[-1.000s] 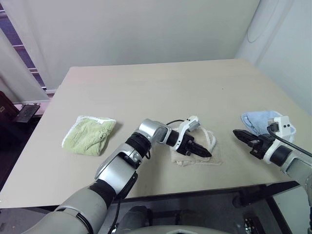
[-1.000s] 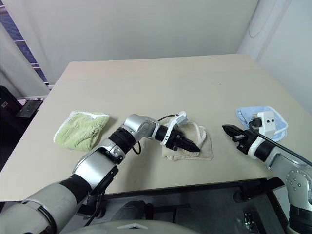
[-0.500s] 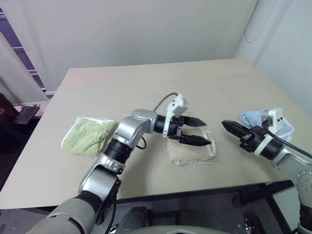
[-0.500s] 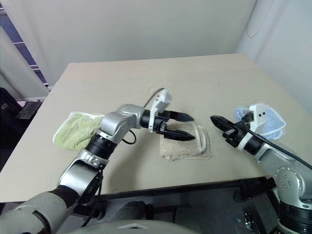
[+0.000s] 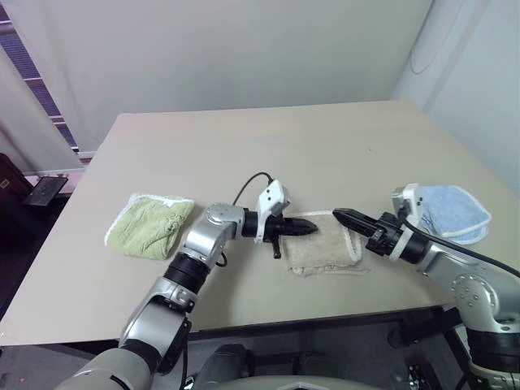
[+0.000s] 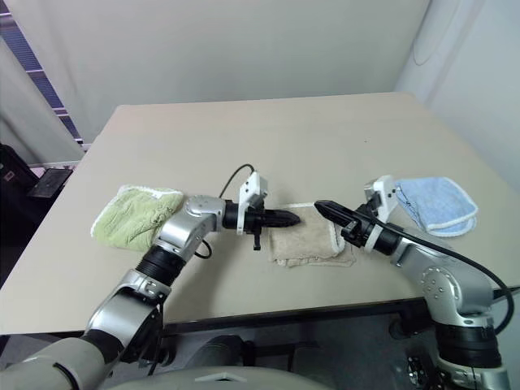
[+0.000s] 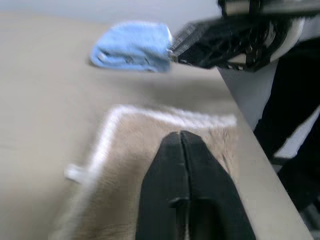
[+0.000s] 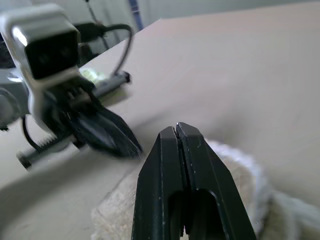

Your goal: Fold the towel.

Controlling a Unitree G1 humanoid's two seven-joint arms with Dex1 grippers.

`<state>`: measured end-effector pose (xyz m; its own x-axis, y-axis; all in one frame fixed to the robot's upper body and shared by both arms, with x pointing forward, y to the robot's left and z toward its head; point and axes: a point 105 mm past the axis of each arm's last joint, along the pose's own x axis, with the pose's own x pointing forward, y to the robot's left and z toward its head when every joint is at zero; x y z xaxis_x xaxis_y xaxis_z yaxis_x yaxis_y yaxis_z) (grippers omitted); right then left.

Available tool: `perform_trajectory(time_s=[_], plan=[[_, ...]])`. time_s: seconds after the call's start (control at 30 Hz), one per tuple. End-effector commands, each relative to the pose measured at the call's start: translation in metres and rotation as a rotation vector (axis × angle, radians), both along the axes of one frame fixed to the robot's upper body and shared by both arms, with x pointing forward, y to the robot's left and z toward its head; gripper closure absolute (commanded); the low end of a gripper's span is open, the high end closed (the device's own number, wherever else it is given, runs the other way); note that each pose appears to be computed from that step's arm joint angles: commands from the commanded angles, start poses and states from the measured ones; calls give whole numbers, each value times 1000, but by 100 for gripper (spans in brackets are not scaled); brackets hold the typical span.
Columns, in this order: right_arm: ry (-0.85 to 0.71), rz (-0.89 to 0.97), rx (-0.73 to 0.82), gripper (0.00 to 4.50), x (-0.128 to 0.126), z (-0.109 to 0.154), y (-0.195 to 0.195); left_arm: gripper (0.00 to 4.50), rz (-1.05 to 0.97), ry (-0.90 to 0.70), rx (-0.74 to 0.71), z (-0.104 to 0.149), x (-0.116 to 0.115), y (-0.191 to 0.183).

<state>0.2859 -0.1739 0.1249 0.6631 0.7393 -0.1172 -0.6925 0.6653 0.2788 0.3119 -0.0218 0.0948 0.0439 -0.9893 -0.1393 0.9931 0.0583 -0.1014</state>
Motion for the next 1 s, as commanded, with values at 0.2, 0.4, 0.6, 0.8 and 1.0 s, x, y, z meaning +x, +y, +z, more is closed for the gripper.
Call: perform_trajectory(time_s=[0.2,0.4,0.6,0.8,1.0], plan=[[168,49,-27,450,4,-65,12,446,49,68,106,-53,-5,-12],[217,-8,-73,450,7,-93,7,446,49,88,90,-58,-5,-10],[167,20,108,321,2,-47,-3,450,-17,171,-99,-4,-6,-6],[229,-15,145,107,1,-24,-32,450,-81,121,-158,37,-17,9],[501,-32,210,3,-1,-20,-61,450,-77,28,-124,51,-21,31]])
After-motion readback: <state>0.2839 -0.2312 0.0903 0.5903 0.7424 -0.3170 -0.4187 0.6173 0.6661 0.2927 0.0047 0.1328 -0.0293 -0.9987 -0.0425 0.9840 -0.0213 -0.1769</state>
